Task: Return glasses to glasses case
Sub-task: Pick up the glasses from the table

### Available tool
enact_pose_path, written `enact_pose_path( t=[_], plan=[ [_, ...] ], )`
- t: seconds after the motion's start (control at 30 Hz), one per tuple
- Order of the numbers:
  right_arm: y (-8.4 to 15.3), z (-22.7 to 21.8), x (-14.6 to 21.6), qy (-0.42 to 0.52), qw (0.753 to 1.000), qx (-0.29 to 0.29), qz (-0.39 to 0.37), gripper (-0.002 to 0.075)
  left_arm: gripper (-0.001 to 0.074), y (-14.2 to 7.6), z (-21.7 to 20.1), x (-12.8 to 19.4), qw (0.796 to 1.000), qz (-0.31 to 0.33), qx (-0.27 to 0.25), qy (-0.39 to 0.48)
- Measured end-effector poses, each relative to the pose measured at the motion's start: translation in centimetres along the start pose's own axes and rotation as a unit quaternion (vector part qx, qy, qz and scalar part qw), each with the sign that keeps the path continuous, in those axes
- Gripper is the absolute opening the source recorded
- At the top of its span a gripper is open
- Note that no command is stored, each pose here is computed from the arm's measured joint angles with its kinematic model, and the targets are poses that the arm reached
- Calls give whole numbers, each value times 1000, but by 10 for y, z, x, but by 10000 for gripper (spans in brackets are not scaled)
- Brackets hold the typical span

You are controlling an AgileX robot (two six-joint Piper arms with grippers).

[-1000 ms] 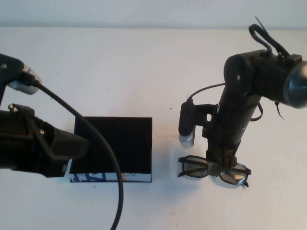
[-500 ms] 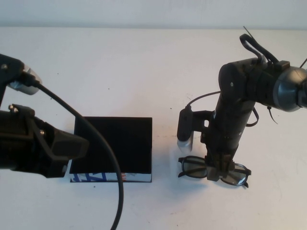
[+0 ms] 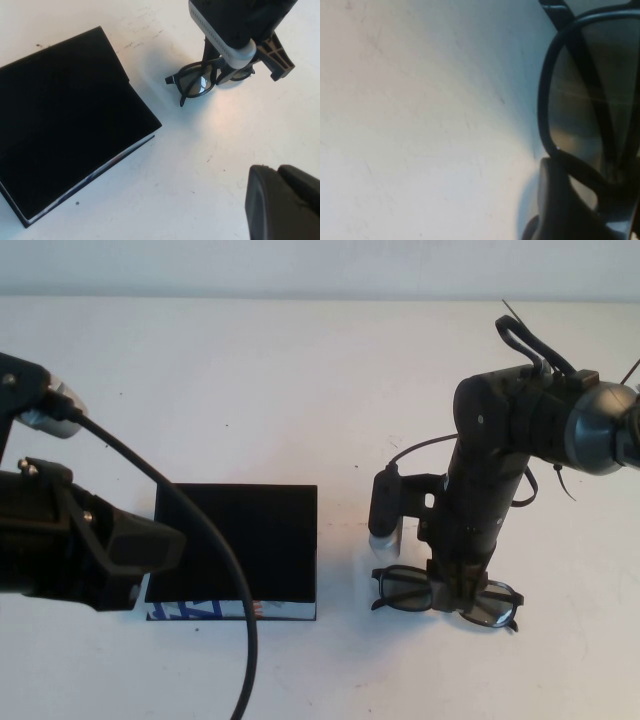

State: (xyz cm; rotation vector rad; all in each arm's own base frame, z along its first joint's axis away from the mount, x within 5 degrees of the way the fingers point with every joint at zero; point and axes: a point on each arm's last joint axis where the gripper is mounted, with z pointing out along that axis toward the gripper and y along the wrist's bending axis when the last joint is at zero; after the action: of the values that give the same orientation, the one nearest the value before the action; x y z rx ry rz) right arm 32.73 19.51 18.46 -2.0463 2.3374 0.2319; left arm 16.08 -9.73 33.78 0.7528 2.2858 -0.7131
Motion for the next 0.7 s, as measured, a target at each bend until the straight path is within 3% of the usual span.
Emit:
enact_pose_path(
  t=[0.6, 0.7],
  plan=[
    [-1, 0, 1, 8, 1000, 4, -4, 55, -2, 0, 0, 0, 1000, 0, 0, 0],
    [-1, -1, 1, 8, 1000, 4, -4, 55, -2, 0, 0, 0, 1000, 0, 0, 0]
  ],
)
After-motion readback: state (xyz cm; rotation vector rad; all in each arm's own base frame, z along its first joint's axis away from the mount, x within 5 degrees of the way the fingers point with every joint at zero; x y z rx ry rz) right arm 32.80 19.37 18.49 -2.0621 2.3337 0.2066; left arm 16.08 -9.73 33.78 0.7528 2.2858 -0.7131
